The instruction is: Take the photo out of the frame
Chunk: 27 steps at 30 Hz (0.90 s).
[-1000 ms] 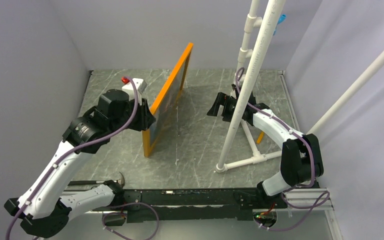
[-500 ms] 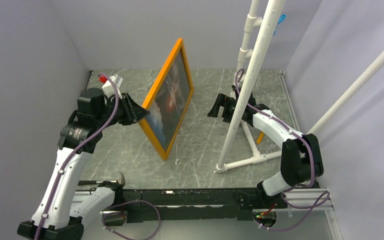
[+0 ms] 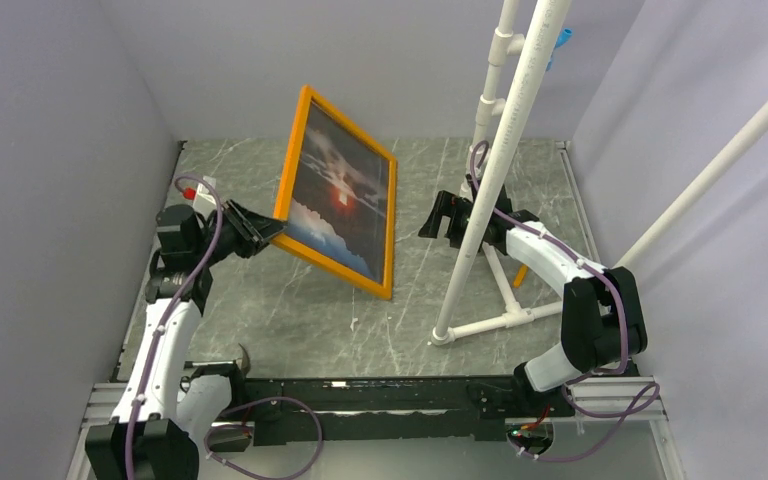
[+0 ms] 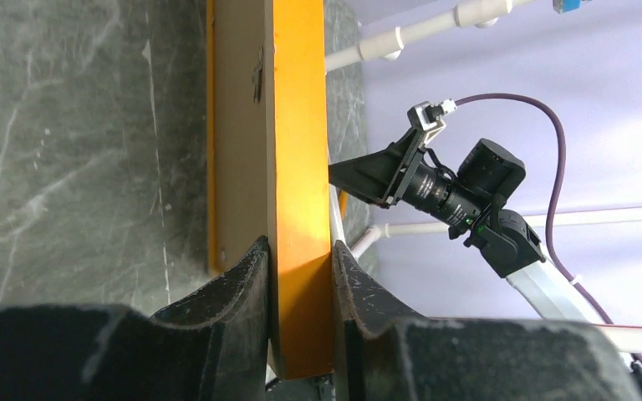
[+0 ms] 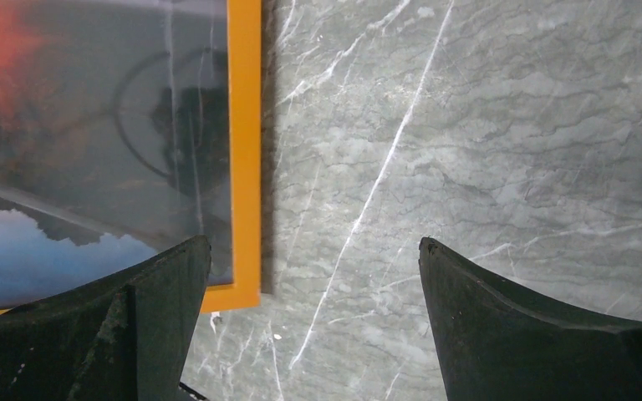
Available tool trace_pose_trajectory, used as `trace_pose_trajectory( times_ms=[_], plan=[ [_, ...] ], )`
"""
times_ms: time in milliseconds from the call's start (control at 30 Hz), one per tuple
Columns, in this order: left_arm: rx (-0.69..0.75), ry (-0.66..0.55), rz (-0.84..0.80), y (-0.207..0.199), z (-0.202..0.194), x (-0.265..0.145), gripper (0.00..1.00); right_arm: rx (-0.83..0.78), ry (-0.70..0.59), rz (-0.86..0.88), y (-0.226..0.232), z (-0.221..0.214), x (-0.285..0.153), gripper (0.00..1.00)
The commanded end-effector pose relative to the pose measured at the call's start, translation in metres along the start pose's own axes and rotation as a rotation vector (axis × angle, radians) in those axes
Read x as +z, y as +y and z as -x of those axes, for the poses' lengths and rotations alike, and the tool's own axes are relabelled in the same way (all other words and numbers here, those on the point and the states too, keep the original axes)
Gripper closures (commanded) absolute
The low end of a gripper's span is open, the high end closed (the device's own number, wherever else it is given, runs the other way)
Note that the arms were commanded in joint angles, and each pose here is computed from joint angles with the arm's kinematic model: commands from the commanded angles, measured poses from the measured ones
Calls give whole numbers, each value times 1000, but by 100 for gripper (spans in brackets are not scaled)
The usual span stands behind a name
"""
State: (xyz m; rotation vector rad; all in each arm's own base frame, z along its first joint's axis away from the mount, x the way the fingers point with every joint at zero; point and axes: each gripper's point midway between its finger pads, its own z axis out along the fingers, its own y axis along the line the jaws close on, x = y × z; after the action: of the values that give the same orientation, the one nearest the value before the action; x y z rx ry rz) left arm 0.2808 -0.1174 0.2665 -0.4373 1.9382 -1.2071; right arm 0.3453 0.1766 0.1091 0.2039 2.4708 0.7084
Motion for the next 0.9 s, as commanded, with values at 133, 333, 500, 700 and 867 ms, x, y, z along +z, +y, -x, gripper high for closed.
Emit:
trace_pose_trajectory(
  times_ms=[133, 333, 500, 700, 867],
  plan=[
    [14, 14, -209, -11, -14, 4, 100, -4, -24, -23, -8, 6, 3, 5],
    [-88, 21, -234, 14, -40, 14, 100, -7, -18, -36, -13, 4, 6, 5],
    [-146, 83, -254, 20, -71, 32, 100, -15, -16, -59, -20, 1, 5, 5],
    [-163, 116, -238, 28, -100, 45, 100, -31, -24, -108, -34, -2, 0, 5],
    [-183, 177, -237, 33, -126, 54, 100, -39, -31, -129, -45, -2, -5, 5]
  ],
)
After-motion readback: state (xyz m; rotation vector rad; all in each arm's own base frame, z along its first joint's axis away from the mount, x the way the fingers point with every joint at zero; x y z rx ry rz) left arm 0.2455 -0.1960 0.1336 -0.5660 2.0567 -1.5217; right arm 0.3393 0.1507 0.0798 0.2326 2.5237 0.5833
